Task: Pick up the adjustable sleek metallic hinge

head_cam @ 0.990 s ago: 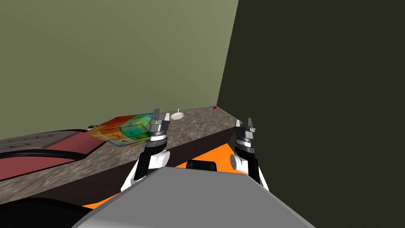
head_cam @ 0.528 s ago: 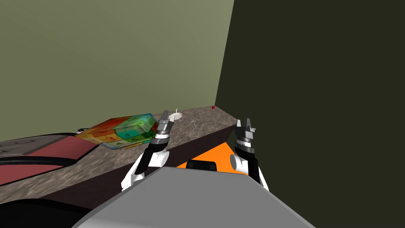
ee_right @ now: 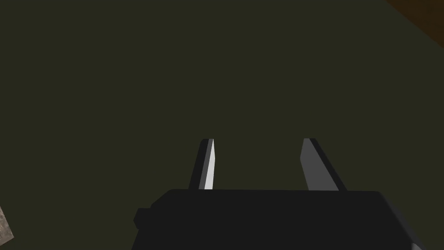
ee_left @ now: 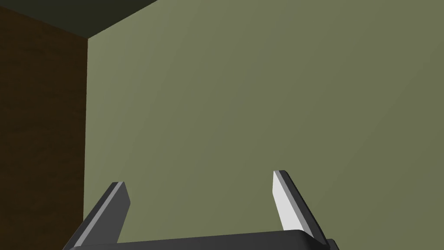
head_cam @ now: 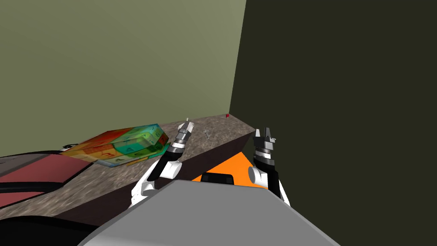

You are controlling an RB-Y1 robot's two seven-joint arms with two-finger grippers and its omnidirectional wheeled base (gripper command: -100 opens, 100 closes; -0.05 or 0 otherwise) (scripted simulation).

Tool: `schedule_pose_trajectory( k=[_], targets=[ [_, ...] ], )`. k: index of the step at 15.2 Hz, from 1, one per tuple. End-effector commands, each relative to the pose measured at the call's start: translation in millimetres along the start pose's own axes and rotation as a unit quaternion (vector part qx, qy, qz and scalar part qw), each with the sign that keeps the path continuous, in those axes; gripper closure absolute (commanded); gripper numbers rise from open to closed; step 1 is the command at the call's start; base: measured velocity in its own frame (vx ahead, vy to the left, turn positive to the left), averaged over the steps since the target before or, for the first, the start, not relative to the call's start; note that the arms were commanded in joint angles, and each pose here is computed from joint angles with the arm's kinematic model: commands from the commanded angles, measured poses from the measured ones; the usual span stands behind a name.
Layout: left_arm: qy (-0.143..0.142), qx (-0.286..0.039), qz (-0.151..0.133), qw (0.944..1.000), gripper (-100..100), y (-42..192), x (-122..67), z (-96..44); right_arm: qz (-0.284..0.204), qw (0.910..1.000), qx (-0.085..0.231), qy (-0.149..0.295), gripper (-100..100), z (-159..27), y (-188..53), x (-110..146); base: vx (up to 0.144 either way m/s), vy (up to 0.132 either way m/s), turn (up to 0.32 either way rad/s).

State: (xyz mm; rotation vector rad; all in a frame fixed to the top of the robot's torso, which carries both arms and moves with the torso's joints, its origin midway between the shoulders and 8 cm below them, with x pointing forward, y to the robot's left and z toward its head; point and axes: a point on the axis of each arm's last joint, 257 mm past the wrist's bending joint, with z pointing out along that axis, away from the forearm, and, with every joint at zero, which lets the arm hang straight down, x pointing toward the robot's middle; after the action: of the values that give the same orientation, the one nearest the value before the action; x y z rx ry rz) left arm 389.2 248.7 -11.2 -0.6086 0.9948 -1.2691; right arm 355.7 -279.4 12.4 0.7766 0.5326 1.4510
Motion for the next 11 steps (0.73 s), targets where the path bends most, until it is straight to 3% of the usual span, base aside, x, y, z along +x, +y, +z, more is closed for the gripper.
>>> schedule_pose_trajectory(
  k=[1, 6, 10, 11],
  targets=[
    [0.021, -0.032, 0.002, 0.9993, -100, 23, 6.6, 1.1, 0.000, 1.0000, 0.000, 0.000, 0, 0.0, 0, 0, -0.005, -0.006, -0.107],
    [0.049, -0.082, 0.008, 0.9954, -100, 56, 14.9, 0.9, 0.000, 1.0000, 0.000, 0.000, 0, 0.0, 0, 0, -0.004, -0.008, -0.112],
    [0.076, -0.134, 0.017, 0.9879, -100, 90, 20.5, -2.5, 0.000, 1.0000, 0.000, 0.000, 0, 0.0, 0, 0, -0.002, -0.009, -0.131],
    [0.088, -0.155, 0.022, 0.9838, -100, 104, 22.1, -4.2, 0.000, 1.0000, 0.000, 0.000, 0, 0.0, 0, 0, -0.001, -0.013, -0.156]
  ],
)
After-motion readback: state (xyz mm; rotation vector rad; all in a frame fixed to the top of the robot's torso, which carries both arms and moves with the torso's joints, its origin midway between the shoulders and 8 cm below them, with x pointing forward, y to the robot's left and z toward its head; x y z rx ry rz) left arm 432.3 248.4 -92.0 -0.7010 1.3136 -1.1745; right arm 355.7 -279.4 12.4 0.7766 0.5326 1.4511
